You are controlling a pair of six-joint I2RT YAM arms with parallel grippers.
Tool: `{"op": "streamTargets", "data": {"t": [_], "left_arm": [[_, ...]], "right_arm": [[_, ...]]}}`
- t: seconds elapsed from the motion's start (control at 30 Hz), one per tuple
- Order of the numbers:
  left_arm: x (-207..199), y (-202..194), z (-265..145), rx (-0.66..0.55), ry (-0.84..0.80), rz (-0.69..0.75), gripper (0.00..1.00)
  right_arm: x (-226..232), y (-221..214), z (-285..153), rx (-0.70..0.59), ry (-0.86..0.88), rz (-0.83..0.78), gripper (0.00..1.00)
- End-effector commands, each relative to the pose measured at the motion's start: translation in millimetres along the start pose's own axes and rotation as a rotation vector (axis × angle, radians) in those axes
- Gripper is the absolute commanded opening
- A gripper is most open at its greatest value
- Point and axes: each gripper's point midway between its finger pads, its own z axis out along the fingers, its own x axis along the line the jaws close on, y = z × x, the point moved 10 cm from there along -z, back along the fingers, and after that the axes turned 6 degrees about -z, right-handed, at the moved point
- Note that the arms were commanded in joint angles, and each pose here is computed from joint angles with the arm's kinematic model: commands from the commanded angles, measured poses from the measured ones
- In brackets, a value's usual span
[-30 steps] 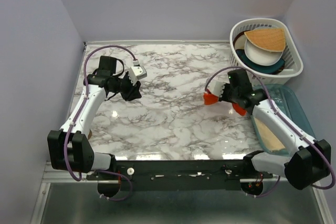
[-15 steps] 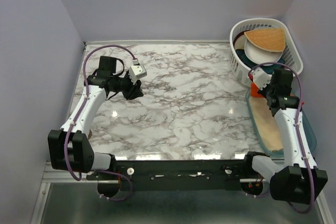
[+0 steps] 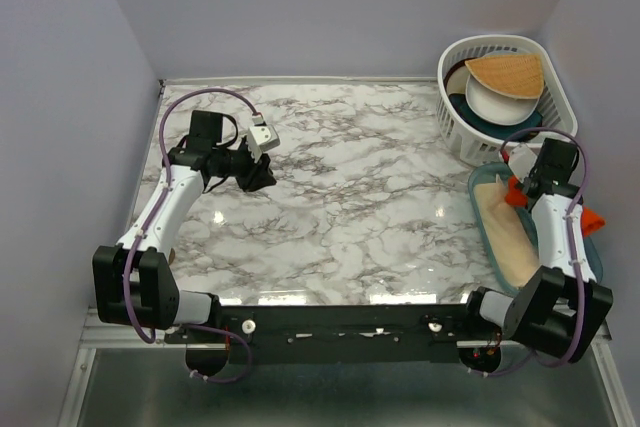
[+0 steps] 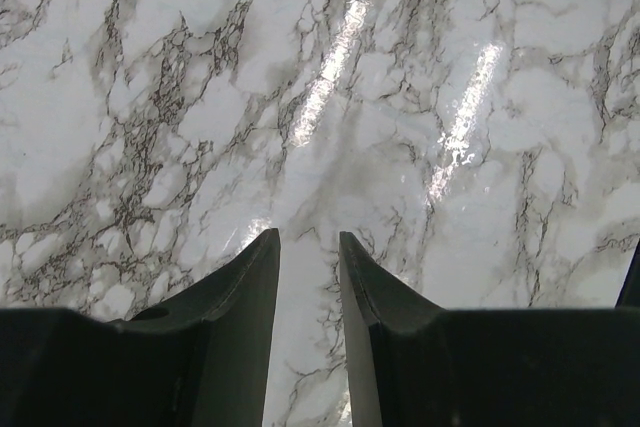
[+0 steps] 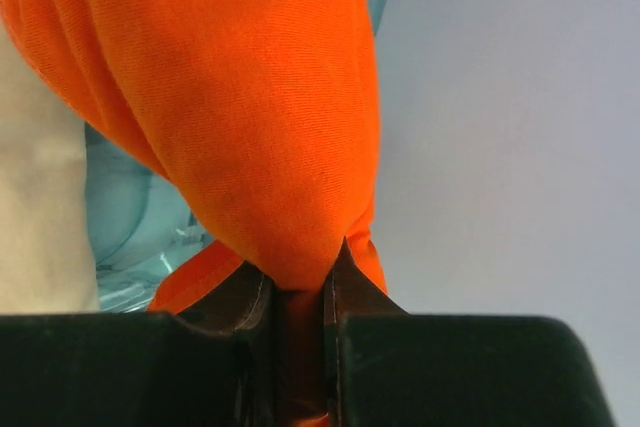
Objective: Roll the t-shirts
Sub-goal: Place the T-shirt in the bin.
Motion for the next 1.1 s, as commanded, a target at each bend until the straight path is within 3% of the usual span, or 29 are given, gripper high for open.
{"op": "streamTargets", "data": {"t": [0.0, 0.4, 1.07], "left_arm": [[-5, -2, 0, -0.025, -0.029, -0.016, 0.41], [-5, -1, 0, -0.015, -0.044, -0.037, 0.42], [-4, 9, -1, 0.025, -0.094, -0.103, 0.42]], "right_arm": [[-17, 0, 17, 0.06, -0.037, 0.105, 0.0], [-33, 0, 30, 0.07, -0.026, 0.324, 0.0], [25, -12, 70, 0.021, -0.087, 0.074, 0.0]]}}
